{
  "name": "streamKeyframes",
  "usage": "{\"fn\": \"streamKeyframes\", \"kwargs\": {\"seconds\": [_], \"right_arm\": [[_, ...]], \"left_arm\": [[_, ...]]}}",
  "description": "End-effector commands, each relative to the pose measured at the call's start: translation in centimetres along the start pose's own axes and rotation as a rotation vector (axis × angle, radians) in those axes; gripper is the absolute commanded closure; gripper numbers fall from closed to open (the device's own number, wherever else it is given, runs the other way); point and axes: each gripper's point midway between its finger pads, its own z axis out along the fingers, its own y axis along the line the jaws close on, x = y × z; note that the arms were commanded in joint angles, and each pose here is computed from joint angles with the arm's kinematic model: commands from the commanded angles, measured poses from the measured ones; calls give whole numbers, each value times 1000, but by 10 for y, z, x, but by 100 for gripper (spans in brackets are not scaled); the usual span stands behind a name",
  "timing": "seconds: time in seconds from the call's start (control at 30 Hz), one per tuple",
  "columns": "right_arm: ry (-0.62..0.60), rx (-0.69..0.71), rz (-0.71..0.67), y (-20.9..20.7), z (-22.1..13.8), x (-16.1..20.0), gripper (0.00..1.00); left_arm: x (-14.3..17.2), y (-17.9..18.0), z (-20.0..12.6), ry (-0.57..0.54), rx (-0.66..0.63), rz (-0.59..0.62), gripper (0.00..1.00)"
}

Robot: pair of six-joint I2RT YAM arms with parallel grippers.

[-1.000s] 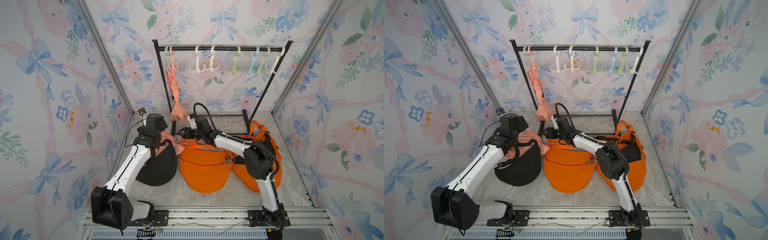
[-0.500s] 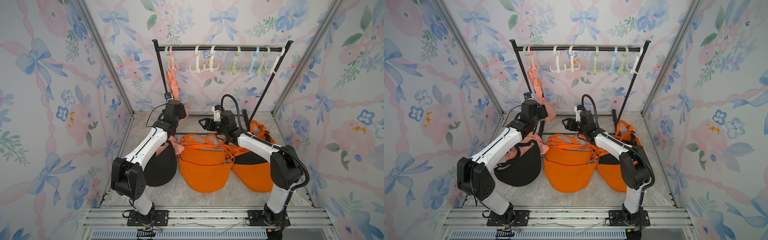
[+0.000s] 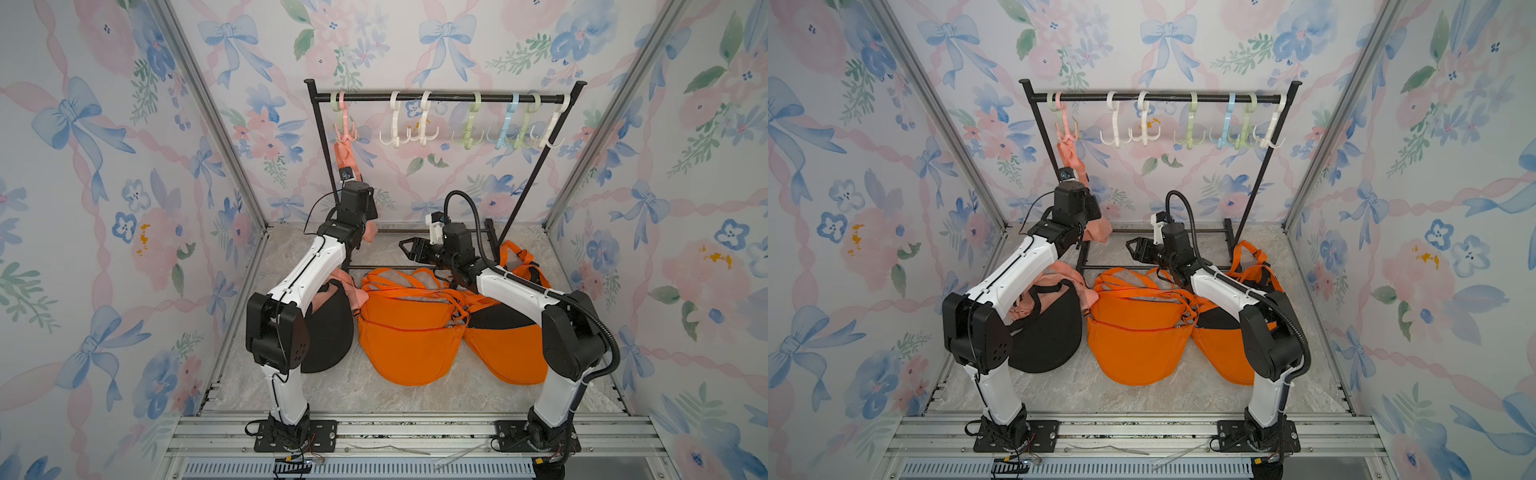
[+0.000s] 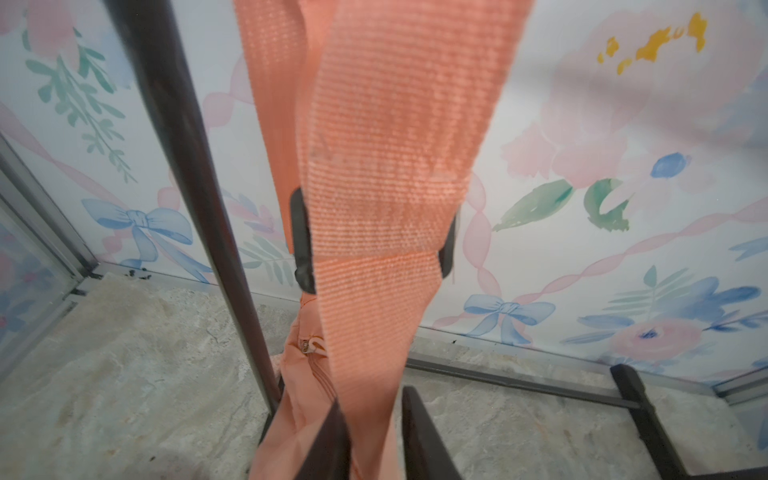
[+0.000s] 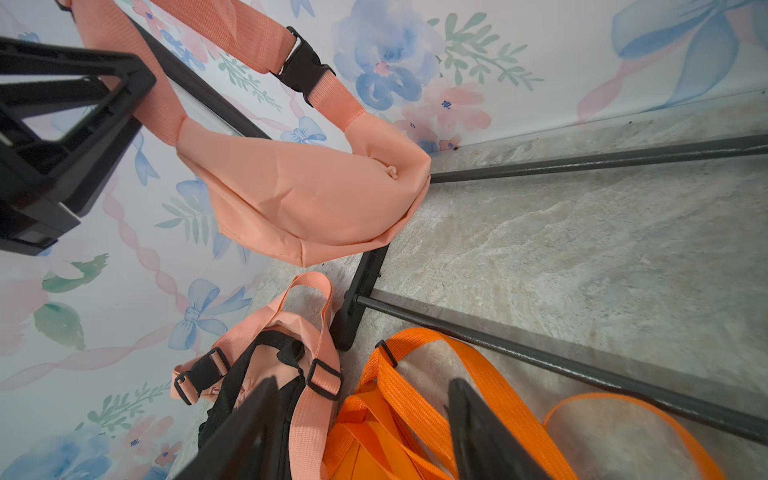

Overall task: Take the bag off the hook
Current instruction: Pick up the bag from the hook.

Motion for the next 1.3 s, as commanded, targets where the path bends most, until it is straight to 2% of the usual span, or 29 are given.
{"fn": "streamKeyframes", "kwargs": {"seconds": [0.0,0.2,0.33,0.5,0.63,0.73,1.03,1.27], "right_arm": [[-34,-27,-5,10,1,-18,32],[-22,-29,-20,10,18,-24,30],[-17,-72,-70,28,35,-37,26],[-71,-81,-171,53,51,-61,18],[-130,-113,-166,61,66,-84,16],[-145,-173,-146,75,80,-93,16],[-149,-417,-200,158,109,-85,15],[-205,-497,-247,191,113,-75,13]], "left_arm": [[-6,-1,-7,12,11,9,100],[-35,-2,-50,-12,84,-29,100],[-58,9,-85,-43,135,-81,100],[-88,41,-124,-101,146,-162,100],[-110,74,-158,-173,108,-204,100],[-121,90,-181,-228,57,-185,100],[-132,106,-209,-261,-6,-149,100],[-139,89,-224,-237,96,-174,100]]}}
